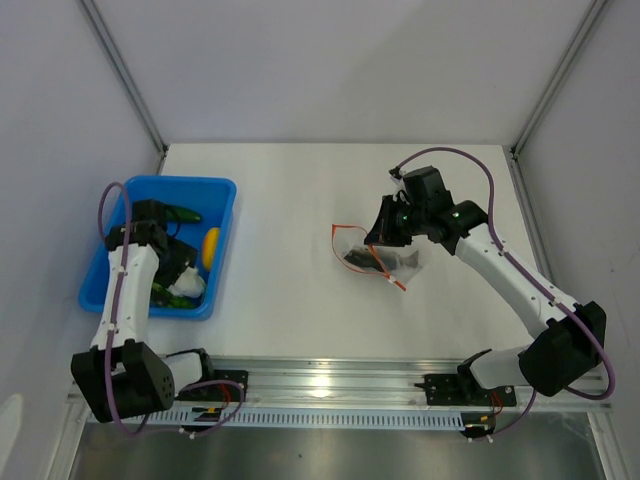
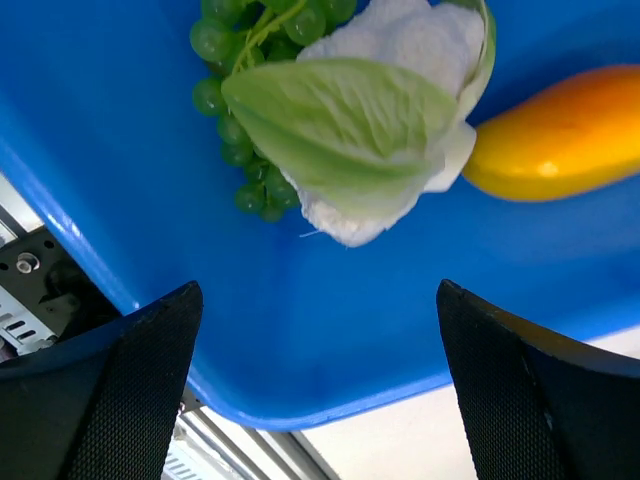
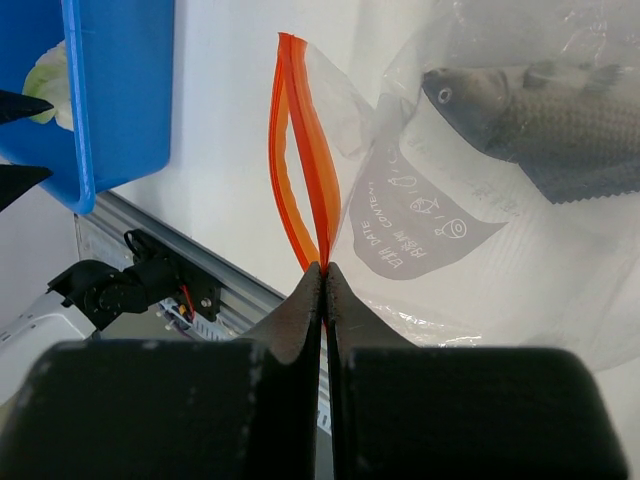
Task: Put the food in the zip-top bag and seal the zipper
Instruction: Pick up the fake vegetable from the bin.
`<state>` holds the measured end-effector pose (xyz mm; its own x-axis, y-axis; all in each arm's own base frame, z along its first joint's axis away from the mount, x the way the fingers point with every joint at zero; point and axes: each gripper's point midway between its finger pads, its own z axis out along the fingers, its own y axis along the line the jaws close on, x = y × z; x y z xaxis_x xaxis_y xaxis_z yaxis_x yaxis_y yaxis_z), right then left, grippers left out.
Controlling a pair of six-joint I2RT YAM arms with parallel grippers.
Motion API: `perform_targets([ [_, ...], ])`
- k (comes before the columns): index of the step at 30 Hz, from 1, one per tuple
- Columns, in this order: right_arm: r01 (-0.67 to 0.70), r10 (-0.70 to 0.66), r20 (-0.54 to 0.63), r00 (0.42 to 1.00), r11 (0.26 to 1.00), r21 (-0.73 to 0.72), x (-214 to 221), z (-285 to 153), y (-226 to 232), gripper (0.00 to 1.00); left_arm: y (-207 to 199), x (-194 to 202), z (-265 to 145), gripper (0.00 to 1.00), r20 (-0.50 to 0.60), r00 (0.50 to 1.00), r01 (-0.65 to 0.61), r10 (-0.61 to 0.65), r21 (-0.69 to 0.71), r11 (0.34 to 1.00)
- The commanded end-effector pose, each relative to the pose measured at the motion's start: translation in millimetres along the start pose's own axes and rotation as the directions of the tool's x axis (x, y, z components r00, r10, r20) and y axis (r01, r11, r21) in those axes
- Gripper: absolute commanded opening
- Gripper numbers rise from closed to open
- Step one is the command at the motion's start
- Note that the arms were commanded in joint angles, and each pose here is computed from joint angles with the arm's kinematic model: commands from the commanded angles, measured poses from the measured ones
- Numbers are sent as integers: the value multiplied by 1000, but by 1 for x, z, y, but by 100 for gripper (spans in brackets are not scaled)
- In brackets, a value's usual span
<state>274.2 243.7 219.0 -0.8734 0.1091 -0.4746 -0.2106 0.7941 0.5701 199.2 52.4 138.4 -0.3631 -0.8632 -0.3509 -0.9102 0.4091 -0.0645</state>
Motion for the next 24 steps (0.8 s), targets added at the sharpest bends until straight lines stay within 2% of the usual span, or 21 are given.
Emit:
perform_targets([
  [1, 28, -28, 12, 1000, 999, -22, -4, -3, 7, 0, -11, -20, 11, 98, 51, 998, 42, -43, 13, 999],
  [5, 31, -31, 13, 999, 999, -19, -3, -5, 6, 0, -25, -31, 24, 98, 25, 999, 35, -36, 24, 999],
  [12, 30, -29, 23, 999, 1000, -10, -5, -8, 5, 0, -22, -39, 52, 98, 15, 1000, 10, -9, -82, 997],
  [16, 28, -28, 31, 999, 1000, -6, -6, -10, 3, 0, -21, -36, 63, 97, -8, 1000, -3, 3, -97, 995],
  [21, 23, -23, 36, 999, 1000, -7, -8, -12, 3, 0, -29, -32, 70, 86, -33, 999, -33, 31, -59, 998],
  [24, 22, -22, 38, 999, 1000, -7, -8, -12, 3, 0, -33, -31, 70, 73, -37, 998, -45, 44, -33, 998],
])
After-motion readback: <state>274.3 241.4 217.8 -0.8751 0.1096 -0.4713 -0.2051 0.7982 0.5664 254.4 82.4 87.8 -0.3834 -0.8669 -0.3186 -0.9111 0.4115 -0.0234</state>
